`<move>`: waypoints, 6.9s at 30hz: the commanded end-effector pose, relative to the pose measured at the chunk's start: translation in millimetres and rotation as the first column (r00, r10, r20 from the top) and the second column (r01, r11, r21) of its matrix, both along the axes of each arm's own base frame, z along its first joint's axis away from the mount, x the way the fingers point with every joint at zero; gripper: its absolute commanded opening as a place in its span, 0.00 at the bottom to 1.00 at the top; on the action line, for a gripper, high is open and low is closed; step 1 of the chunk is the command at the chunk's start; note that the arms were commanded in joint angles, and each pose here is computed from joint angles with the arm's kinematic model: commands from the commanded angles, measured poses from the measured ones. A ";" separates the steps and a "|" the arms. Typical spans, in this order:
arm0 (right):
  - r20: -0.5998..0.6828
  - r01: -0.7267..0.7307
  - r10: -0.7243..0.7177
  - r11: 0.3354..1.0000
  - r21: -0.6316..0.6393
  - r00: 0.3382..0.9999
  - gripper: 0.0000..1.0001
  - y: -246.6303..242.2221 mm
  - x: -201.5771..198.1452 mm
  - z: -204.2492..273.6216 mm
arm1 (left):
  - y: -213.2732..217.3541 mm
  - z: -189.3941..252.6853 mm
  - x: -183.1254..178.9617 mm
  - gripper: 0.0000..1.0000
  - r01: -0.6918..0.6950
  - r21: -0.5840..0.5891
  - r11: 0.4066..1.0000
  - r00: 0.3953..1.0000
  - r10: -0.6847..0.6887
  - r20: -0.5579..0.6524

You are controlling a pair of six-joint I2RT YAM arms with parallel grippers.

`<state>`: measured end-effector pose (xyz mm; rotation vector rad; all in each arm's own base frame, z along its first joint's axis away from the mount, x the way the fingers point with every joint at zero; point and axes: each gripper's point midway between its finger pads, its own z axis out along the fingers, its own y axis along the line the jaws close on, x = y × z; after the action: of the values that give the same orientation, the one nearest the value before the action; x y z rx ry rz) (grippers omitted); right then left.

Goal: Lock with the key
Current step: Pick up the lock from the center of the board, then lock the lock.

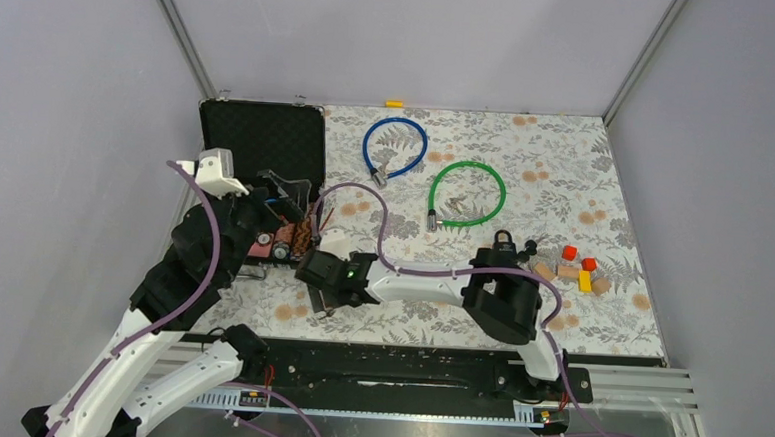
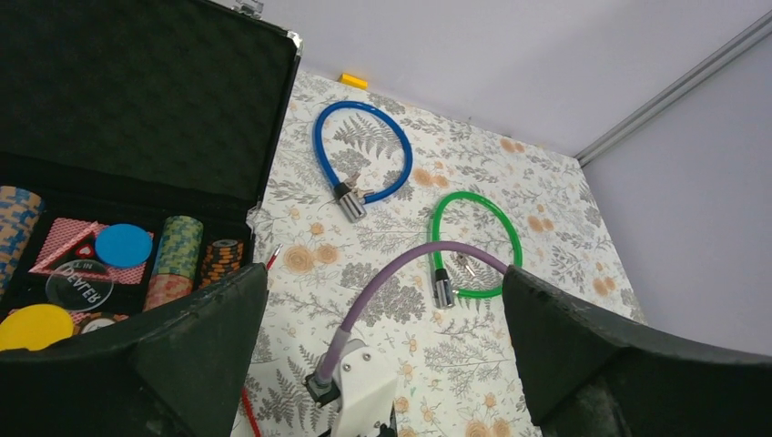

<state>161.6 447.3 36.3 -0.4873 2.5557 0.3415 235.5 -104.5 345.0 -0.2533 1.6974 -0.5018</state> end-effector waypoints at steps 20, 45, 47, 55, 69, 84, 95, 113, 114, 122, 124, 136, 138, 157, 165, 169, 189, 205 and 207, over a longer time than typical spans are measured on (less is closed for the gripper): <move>0.102 -0.027 0.041 0.991 -0.130 0.994 0.22 6.0 13.2 5.8 | 22.6 3.9 -6.7 0.99 -0.077 0.019 0.997 0.997 0.077 0.024; 0.250 0.116 -0.271 0.859 0.499 0.930 0.20 -68.7 31.6 179.6 | -80.8 -50.0 7.6 0.88 0.246 -0.213 0.946 0.950 -0.278 -0.139; 0.252 0.112 -0.278 0.846 0.522 0.927 0.20 -71.7 30.7 187.1 | -87.7 -59.8 12.5 0.81 0.253 -0.211 0.944 0.943 -0.289 -0.163; 0.280 0.063 -0.268 0.816 0.574 0.922 0.21 -78.4 27.6 212.0 | -116.8 -89.5 27.4 0.58 0.303 -0.253 0.919 0.906 -0.360 -0.221; 0.355 -0.071 -0.160 0.827 0.557 0.921 0.79 -80.3 17.9 222.5 | -130.2 -77.9 31.6 0.00 0.423 -0.298 0.856 0.869 -0.476 -0.132; 0.238 0.030 -0.396 0.563 0.826 0.887 0.76 -128.8 44.3 329.8 | -147.0 0.9 -7.6 0.00 0.723 -0.071 0.687 0.683 -0.697 0.217; 0.152 0.104 -0.439 0.505 0.857 0.885 0.65 -108.8 68.5 349.5 | -151.9 28.0 -35.4 0.00 0.809 -0.001 0.587 0.555 -0.765 0.327; 0.269 -0.023 -0.430 0.497 0.868 0.862 0.00 -96.8 79.4 386.2 | -143.0 20.1 -41.6 0.79 0.792 0.018 0.611 0.578 -0.758 0.303; 0.274 -0.018 -0.447 0.499 0.866 0.852 0.00 -101.2 81.2 389.1 | -141.0 14.9 -39.3 0.86 0.780 0.019 0.625 0.595 -0.751 0.288; 0.290 0.040 -0.537 0.520 0.853 0.793 0.00 -127.2 92.0 399.9 | -141.1 -30.8 -35.0 0.98 0.775 0.080 0.626 0.607 -0.775 0.177; 0.277 0.049 -0.546 0.507 0.860 0.791 0.00 -129.8 93.2 404.1 | -143.1 -37.3 -33.0 0.97 0.774 0.098 0.625 0.608 -0.778 0.160; 0.247 0.082 -0.559 0.498 0.863 0.792 0.00 -136.5 93.6 400.0 | -152.6 -42.8 -34.4 0.57 0.776 0.141 0.614 0.591 -0.787 0.177; 0.244 0.081 -0.558 0.494 0.866 0.794 0.00 -135.9 93.5 400.2 | -154.0 -41.5 -34.0 0.55 0.778 0.136 0.613 0.588 -0.787 0.188; 0.241 0.072 -0.540 0.494 0.866 0.807 0.00 -133.0 90.7 399.1 | -157.3 -39.9 -28.5 0.00 0.765 0.146 0.627 0.601 -0.777 0.188; 0.329 0.012 -0.466 0.590 0.807 0.821 0.76 -140.4 81.4 379.5 | -142.5 -26.4 -9.8 0.00 0.669 0.175 0.722 0.697 -0.692 0.188; 0.459 -0.102 -0.329 0.712 0.694 0.826 0.82 -160.3 65.9 361.6 | -128.1 -16.8 6.7 0.00 0.573 0.182 0.799 0.779 -0.600 0.181; 0.623 -0.304 0.304 0.946 -0.110 0.721 0.84 -244.8 86.6 347.9 | -132.8 -49.0 -21.1 0.00 0.700 0.354 0.620 0.654 -0.756 0.031; 0.530 -0.318 0.416 0.909 -0.270 0.738 0.60 -223.6 127.0 308.9 | -134.5 -50.1 -30.8 0.00 0.715 0.363 0.597 0.633 -0.774 0.027; 0.545 -0.327 0.417 0.909 -0.260 0.727 0.60 -222.9 125.0 313.4 | -133.3 -49.7 -30.3 0.00 0.709 0.366 0.603 0.639 -0.769 0.029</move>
<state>278.6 227.6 321.5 -1.0420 1.9461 0.1276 206.3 -236.4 254.0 0.7801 1.7540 -0.8114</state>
